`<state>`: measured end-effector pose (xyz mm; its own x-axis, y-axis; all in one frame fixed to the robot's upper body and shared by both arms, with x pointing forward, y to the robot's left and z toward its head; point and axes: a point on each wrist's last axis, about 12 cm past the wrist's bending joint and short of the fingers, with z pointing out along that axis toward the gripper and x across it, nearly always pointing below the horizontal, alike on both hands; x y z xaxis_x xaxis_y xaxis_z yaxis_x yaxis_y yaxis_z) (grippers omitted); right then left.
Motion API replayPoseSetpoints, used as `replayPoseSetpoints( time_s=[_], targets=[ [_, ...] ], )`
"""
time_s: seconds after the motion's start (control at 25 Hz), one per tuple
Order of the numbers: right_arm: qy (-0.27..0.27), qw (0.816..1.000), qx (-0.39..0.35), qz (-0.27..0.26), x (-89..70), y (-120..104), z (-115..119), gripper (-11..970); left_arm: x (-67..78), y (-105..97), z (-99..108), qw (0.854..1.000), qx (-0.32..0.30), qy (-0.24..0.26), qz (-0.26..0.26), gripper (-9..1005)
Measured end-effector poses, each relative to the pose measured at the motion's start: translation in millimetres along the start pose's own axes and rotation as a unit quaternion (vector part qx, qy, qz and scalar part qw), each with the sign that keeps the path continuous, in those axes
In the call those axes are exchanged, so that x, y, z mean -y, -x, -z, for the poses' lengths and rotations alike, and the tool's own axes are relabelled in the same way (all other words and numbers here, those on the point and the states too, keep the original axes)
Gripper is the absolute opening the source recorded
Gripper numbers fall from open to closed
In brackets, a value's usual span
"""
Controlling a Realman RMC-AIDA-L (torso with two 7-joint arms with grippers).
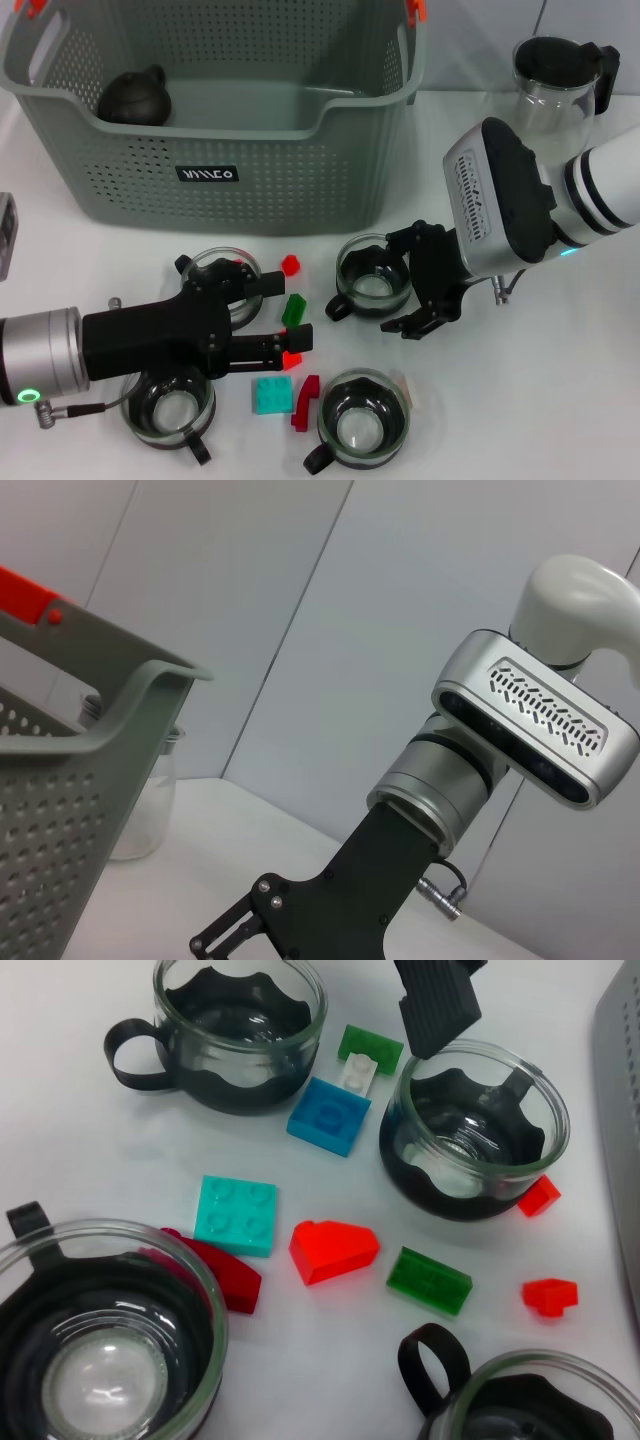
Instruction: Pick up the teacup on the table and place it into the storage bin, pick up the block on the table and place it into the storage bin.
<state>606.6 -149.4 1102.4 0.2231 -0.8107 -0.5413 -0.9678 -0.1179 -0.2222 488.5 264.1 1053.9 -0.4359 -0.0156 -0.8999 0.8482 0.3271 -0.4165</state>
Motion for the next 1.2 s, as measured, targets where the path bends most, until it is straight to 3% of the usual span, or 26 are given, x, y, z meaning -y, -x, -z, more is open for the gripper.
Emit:
replayPoseSetpoints(
  time_s=[0.24,0.92,1.12,1.2],
  targets=[
    [-0.010,1.000,-0.008,-0.009,2.4,1.8,-3.1,859,0.4,-1.1,1.0,1.000,0.000,0.001,0.001,933],
    [0.018,0.999,-0.023,-0.037,3.0,6.5,-6.4,178,1.6,-4.0,1.6,1.000,0.001,0.002,0.005,933],
    [0.018,0.999,-0.009,-0.045,3.2,10.1,4.5,65,2.1,-5.3,2.6,1.000,0.001,0.004,0.006,933],
    [0.023,0.999,0.002,-0.049,1.9,12.5,12.9,65,2.6,-6.2,3.4,1.000,0.002,0.005,0.007,933]
  ],
)
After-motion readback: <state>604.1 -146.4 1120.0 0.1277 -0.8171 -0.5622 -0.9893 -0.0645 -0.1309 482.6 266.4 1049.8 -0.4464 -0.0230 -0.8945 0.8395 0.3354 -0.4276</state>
